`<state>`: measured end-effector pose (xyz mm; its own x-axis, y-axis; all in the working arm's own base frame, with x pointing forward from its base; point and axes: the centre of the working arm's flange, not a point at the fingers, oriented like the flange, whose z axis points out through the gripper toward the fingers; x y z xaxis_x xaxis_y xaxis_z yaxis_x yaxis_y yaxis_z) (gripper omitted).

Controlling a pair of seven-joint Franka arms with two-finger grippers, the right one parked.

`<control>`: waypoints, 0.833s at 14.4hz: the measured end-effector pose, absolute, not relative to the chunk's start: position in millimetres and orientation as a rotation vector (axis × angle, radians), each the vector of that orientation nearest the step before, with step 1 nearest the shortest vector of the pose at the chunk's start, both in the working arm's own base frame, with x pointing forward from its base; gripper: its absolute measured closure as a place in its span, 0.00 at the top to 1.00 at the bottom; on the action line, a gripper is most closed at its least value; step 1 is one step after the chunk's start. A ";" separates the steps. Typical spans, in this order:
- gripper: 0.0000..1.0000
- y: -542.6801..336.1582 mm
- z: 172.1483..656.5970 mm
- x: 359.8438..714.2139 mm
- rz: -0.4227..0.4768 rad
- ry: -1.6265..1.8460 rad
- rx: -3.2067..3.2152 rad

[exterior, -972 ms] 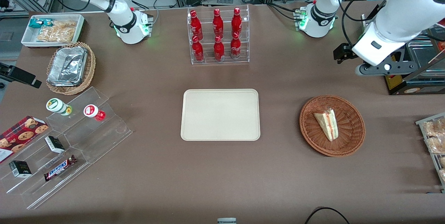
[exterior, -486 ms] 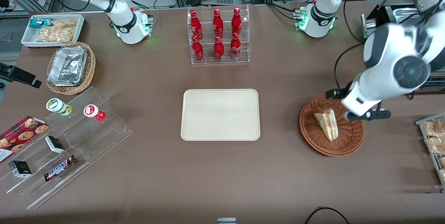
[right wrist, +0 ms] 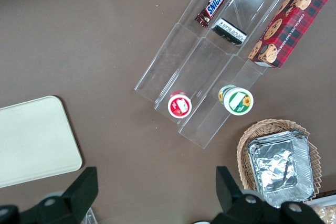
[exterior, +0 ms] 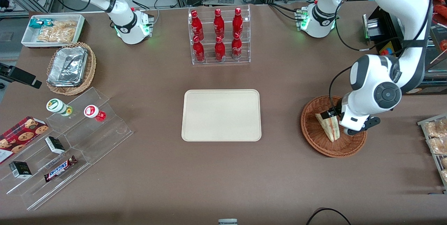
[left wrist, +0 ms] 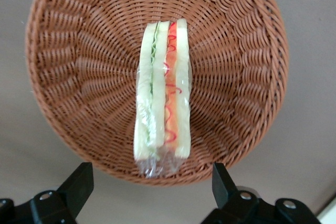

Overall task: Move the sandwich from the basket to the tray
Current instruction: 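Close the left gripper on the wrapped sandwich and lift it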

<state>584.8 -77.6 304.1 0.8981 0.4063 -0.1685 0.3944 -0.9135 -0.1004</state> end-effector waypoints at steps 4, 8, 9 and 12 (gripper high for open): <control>1.00 -79.0 279.3 588.5 0.255 -0.698 -3.003; 0.81 -77.9 245.1 588.5 0.271 -0.725 -3.003; 0.70 -72.9 236.6 587.6 0.274 -0.741 -2.998; 0.41 -58.0 231.1 587.5 0.272 -0.776 -2.989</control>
<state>587.5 -58.0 231.1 0.8594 0.4861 -0.1586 0.4789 -0.8739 -0.0835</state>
